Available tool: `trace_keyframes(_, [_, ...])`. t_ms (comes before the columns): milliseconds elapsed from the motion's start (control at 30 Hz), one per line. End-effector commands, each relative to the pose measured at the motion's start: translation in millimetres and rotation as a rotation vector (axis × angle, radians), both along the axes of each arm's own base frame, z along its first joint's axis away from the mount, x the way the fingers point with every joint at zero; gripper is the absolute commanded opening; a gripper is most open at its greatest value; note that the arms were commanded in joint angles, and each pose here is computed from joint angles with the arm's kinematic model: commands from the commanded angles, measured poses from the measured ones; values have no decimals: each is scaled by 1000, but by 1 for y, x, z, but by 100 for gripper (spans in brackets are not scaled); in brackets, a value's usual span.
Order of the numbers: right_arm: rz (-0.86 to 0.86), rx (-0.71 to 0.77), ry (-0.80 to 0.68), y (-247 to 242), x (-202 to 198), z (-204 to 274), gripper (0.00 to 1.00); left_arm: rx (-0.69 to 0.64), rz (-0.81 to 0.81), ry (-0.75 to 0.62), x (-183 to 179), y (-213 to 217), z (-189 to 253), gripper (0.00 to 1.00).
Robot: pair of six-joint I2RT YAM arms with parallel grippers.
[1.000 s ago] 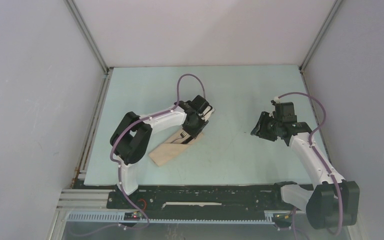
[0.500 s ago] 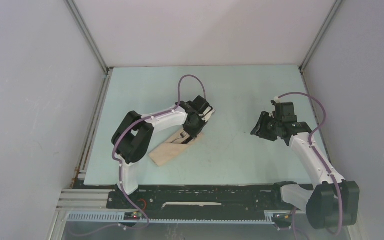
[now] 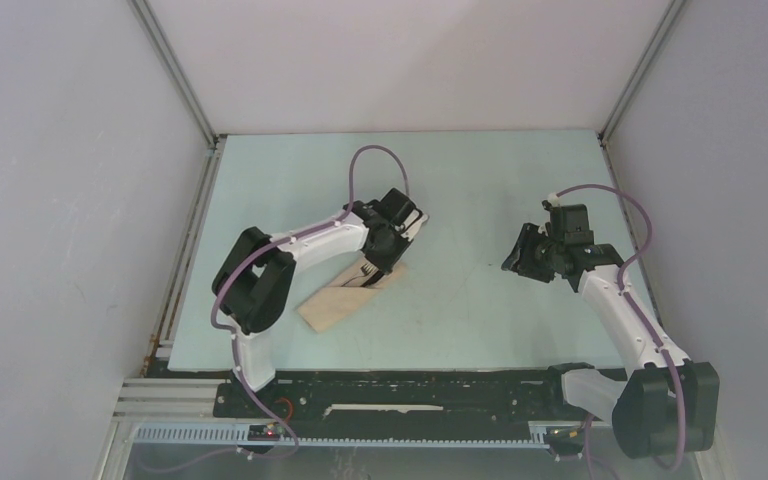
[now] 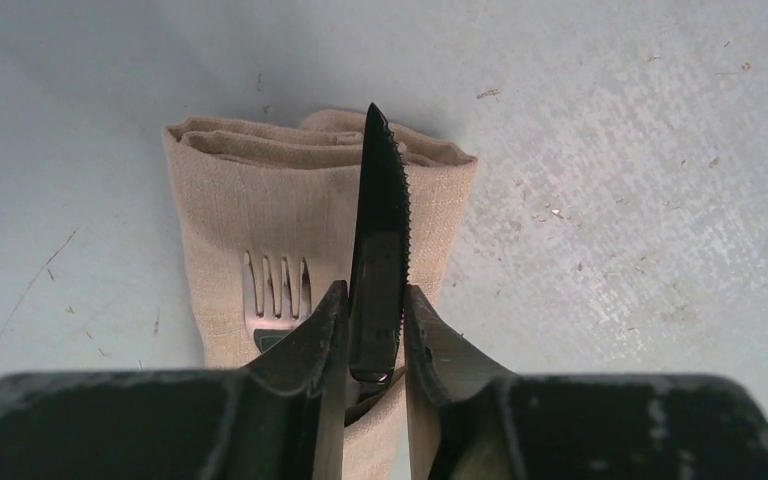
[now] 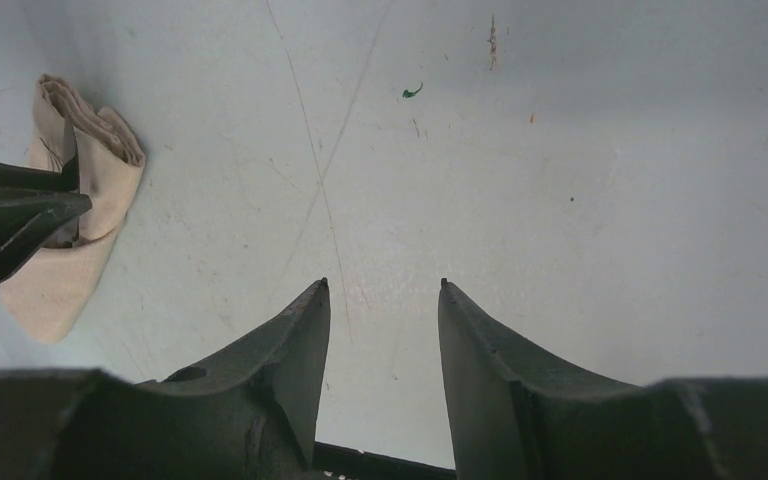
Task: Fold the napkin into a case and place the utensils inside
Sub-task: Insert the knife into the folded napkin.
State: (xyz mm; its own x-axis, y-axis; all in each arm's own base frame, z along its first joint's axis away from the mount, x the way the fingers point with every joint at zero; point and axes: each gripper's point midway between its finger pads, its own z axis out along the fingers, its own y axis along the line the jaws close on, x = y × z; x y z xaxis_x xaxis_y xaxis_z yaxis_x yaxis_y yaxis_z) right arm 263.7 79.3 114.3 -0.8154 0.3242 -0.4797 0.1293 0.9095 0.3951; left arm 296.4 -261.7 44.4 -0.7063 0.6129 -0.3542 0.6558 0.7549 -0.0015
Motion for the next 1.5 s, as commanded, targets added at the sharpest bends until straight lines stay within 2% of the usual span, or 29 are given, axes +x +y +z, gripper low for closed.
trace_keyframes(0, [8, -11, -23, 0, 3, 3, 52, -5, 11, -41, 1, 9, 16, 18])
trace_keyframes(400, [10, -11, -24, 1, 2, 3, 52, 22, 14, -22, -14, 24, 8, 15])
trace_keyframes(733, [10, -14, -26, 2, 2, 3, 52, 0, 20, -34, -19, 27, 17, 16])
trace_keyframes(1200, [11, -21, -31, 2, 2, 4, 53, 14, 16, 11, -33, 34, 4, 19])
trace_keyframes(1267, [11, -21, -31, 2, 2, 4, 53, 14, 16, 11, -33, 34, 4, 22])
trace_keyframes(1467, [17, -19, -51, 3, 2, 9, 55, -19, 30, -23, -29, 30, 18, 41])
